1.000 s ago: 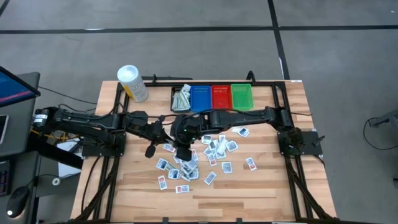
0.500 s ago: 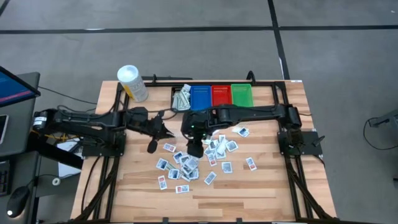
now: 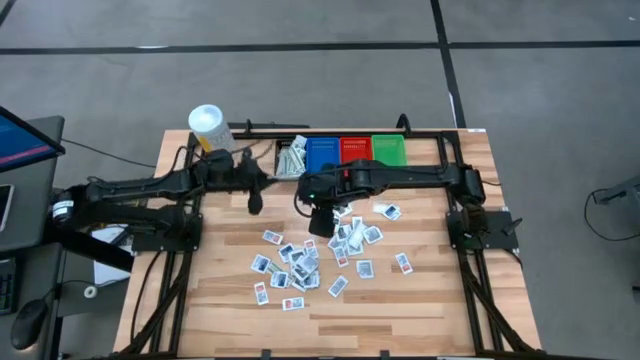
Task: Pick & Place First Aid Supplies
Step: Put the green bandage pack in the black bin
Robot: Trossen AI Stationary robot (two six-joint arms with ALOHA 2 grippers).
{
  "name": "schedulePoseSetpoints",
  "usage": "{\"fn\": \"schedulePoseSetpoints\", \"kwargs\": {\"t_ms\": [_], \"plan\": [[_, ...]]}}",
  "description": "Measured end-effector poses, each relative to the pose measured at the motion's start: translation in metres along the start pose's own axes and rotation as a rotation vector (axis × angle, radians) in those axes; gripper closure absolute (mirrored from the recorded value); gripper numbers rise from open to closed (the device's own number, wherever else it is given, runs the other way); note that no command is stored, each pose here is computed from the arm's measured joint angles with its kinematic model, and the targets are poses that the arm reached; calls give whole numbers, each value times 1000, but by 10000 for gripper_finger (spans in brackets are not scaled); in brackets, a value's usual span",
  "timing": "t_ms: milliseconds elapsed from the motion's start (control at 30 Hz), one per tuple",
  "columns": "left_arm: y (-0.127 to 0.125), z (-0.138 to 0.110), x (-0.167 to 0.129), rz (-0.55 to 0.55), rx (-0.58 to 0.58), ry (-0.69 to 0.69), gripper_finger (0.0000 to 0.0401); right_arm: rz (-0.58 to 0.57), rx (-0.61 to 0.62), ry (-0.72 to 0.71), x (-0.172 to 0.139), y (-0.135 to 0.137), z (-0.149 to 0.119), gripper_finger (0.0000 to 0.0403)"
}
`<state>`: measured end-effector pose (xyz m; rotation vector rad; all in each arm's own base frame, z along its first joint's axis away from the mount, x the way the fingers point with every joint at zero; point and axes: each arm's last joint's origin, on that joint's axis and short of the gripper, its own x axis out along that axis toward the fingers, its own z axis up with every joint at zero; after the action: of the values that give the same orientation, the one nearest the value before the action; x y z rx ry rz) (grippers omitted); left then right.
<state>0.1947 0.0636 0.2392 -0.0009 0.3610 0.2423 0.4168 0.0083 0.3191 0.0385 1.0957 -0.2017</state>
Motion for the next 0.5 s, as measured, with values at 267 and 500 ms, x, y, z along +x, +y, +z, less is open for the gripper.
{"fn": "schedulePoseSetpoints", "kwargs": {"t_ms": [267,500], "plan": [[36,4,5,377,-23,-60,394,-30,52,-42,21,-23,3,219],[57,-17,40,434,-74,1,394,-17,73,-23,59,-27,-12,225]]}}
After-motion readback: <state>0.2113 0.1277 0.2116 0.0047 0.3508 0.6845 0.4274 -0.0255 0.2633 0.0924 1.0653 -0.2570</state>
